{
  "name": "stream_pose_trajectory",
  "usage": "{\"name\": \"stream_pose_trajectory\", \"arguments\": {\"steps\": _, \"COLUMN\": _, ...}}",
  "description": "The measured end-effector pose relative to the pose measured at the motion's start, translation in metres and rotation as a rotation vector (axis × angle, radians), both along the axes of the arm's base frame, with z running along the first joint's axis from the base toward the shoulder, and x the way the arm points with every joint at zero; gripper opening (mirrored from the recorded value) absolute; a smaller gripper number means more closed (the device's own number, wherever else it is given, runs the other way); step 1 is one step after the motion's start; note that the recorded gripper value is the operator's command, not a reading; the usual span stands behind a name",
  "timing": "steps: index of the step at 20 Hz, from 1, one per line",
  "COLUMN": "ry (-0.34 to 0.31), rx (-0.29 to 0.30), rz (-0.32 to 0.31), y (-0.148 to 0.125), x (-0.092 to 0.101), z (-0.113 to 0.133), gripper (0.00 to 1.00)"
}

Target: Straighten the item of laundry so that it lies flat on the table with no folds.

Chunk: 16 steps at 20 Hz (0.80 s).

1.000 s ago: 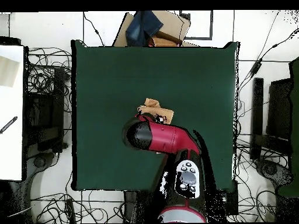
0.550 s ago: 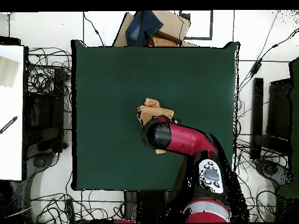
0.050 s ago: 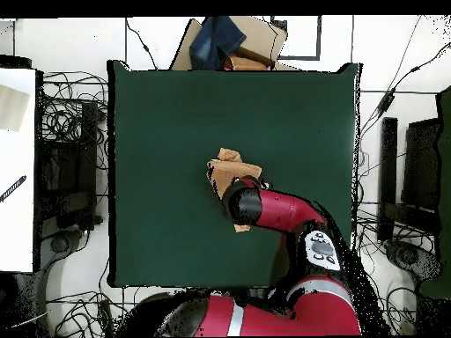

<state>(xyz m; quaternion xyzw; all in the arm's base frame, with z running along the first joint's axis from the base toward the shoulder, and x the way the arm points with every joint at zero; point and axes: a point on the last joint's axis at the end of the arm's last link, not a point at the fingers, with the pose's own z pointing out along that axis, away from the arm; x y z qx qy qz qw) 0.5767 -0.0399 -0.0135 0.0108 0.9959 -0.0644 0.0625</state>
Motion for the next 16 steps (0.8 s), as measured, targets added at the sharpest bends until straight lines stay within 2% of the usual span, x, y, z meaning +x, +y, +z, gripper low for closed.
{"name": "stream_pose_trajectory", "arguments": {"steps": 5, "ry": -0.015, "rx": 0.020, "rz": 0.017, "y": 0.009, "x": -0.001, "z": -0.016, "gripper": 1.00}}
{"name": "stream_pose_trajectory", "arguments": {"steps": 15, "ry": -0.037, "rx": 0.026, "rz": 0.032, "y": 0.004, "x": 0.002, "z": -0.023, "gripper": 1.00}}
{"name": "stream_pose_trajectory", "arguments": {"steps": 16, "ry": -0.043, "rx": 0.026, "rz": 0.038, "y": 0.005, "x": 0.004, "z": -0.024, "gripper": 0.00}}
